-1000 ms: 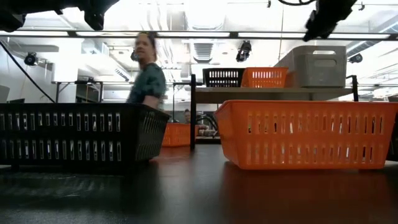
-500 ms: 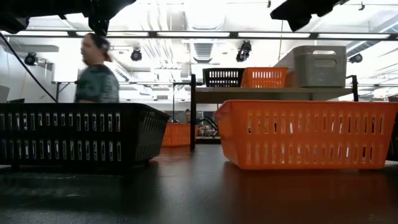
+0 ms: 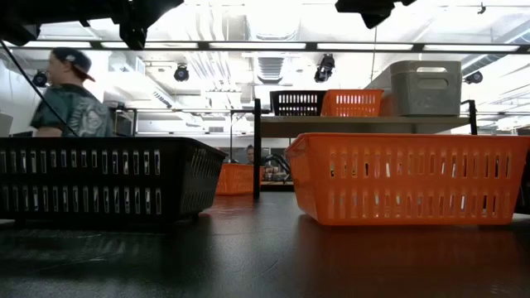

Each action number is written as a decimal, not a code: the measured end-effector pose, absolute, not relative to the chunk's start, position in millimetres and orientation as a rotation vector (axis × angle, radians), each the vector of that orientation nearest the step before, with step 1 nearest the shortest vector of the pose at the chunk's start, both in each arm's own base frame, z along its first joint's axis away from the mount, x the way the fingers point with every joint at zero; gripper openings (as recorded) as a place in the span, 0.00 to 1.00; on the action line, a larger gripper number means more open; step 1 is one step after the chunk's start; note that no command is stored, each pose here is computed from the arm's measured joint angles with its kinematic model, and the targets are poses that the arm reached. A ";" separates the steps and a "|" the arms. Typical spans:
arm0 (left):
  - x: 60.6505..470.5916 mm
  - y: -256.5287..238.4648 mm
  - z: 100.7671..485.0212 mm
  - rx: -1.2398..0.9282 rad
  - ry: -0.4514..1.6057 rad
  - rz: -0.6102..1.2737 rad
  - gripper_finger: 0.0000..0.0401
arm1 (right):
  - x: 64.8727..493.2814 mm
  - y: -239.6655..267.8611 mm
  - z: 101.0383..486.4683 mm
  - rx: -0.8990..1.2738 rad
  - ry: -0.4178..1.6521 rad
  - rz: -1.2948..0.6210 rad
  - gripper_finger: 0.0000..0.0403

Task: Stack baskets on shelf by color
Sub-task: Stack the bottom orange basket on the orange basket on the shelf

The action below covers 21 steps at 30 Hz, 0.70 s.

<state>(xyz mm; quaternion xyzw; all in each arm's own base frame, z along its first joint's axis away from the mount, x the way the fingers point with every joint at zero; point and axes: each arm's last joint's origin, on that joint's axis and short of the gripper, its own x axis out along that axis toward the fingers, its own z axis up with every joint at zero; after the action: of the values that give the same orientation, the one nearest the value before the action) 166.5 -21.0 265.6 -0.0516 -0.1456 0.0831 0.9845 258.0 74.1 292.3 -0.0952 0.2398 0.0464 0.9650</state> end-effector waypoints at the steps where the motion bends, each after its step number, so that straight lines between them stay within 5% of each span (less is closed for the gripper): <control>1: 166.0 -20.9 266.0 -0.105 -0.295 0.167 0.36 | 261.5 75.8 293.6 -0.189 0.513 0.110 0.02; 10: 165.4 -20.7 266.6 -0.103 -0.299 0.167 0.36 | 300.9 92.1 292.1 -0.224 0.811 0.167 0.12; 21: 165.0 -20.7 266.8 -0.095 -0.299 0.169 0.36 | 353.0 109.9 244.4 -0.353 1.017 0.228 0.33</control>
<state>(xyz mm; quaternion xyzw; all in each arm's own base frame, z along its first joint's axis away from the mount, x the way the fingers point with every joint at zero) 165.0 -20.7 266.8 -0.0474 -0.1488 0.0840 0.9841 353.0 109.9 244.4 -0.1677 0.4833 0.1084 0.8523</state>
